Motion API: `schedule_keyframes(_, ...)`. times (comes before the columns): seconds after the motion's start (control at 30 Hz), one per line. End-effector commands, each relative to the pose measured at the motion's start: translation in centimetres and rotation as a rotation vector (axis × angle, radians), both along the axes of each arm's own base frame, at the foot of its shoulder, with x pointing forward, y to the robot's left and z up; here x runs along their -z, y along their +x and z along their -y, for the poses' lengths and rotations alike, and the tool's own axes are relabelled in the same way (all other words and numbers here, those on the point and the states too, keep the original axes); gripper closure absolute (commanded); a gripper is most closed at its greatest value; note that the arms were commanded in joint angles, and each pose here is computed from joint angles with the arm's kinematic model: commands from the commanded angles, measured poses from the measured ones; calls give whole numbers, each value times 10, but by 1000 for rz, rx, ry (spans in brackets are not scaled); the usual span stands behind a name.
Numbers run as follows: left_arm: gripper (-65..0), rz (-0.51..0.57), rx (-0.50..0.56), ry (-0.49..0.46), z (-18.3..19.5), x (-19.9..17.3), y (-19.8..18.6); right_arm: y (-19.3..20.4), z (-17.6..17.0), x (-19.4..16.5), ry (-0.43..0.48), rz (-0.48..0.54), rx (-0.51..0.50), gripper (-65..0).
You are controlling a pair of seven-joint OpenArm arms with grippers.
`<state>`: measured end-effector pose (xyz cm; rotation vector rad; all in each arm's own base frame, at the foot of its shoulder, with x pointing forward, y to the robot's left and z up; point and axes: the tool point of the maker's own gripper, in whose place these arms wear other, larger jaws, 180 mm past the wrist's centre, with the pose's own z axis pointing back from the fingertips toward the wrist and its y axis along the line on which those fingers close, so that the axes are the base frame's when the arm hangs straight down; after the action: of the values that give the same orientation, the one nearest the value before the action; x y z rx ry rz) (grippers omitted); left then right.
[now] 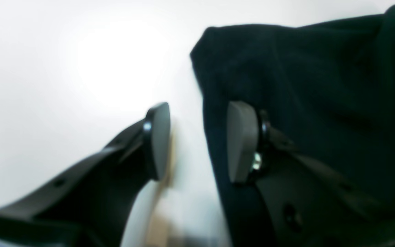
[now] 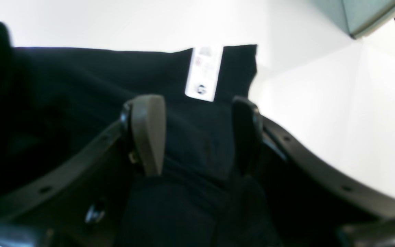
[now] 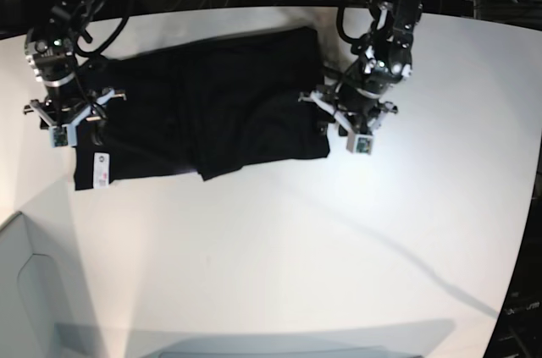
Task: Fold the T-shirt properly
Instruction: 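Release the folded end and press the fold edge with the left gripper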
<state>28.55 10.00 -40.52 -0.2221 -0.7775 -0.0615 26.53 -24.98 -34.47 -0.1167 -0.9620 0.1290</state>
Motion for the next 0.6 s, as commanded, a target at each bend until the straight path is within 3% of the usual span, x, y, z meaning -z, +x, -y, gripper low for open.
schedule_keyframes(0.0, -267, 48, -1, -5, 1, -11, 14, 10, 6, -10, -8, 41, -5, -322)
schedule_keyframes(0.27, -267, 57, -15, -21, 5, -12, 32, 14, 52, 26, 94, -11, 149, -335)
schedule_keyframes(0.57, -267, 56, -14, -20, 5, -12, 31, 18, 72, 57, 143, -89, 168, -414)
